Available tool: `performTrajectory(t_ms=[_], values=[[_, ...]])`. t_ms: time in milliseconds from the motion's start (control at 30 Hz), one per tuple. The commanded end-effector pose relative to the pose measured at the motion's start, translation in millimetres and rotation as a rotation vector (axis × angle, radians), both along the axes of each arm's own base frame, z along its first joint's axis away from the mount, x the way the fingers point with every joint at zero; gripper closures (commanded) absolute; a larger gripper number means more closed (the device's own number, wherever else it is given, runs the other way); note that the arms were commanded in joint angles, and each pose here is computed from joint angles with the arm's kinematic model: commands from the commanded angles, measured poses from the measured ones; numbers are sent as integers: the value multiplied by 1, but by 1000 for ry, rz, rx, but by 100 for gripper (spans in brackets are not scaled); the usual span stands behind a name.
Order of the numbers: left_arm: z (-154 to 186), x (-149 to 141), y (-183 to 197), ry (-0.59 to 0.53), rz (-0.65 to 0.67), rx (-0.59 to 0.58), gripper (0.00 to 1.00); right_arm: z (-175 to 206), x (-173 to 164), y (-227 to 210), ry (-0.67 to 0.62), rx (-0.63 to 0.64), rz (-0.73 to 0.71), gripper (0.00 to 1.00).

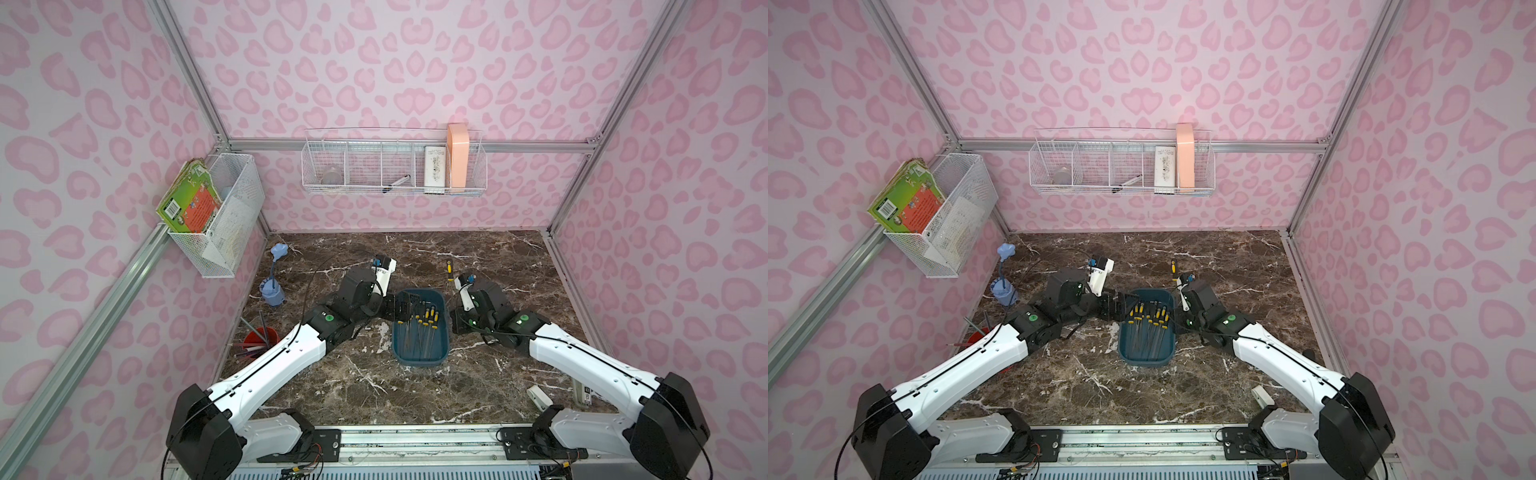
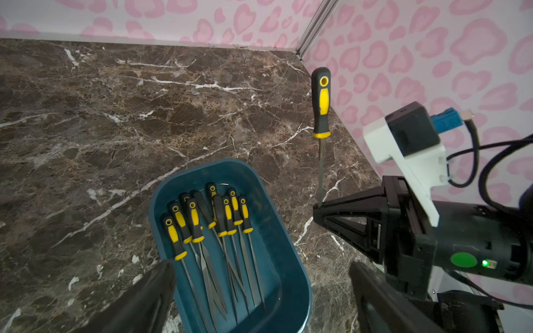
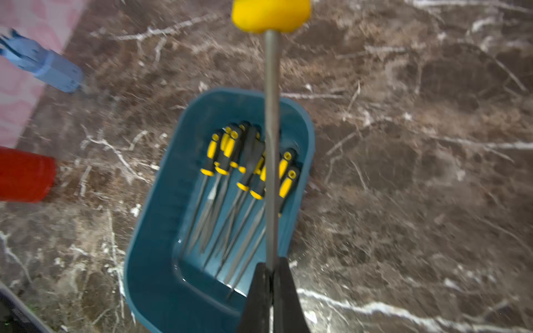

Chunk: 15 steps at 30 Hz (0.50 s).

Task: Take the file tool out of the storage box
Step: Place the file tool at the center of the board.

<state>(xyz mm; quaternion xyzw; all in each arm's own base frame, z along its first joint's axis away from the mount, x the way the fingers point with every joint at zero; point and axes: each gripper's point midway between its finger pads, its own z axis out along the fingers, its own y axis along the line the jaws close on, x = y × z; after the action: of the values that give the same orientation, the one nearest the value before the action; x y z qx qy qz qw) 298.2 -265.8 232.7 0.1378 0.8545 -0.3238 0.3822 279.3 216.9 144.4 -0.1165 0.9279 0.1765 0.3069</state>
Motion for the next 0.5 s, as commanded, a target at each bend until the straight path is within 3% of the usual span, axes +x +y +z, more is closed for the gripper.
performTrajectory(t_ms=[0, 200, 467], values=[[-9, 2, -3, 16, -12, 25, 2, -26, -9, -33, 132, -108, -60, 100], [-31, 4, -13, 72, -38, 52, 3, -72, -19, -38, 324, -92, -17, 100], [-38, 0, -15, 101, -84, 112, 4, -96, -37, -26, 514, -89, 51, 100]])
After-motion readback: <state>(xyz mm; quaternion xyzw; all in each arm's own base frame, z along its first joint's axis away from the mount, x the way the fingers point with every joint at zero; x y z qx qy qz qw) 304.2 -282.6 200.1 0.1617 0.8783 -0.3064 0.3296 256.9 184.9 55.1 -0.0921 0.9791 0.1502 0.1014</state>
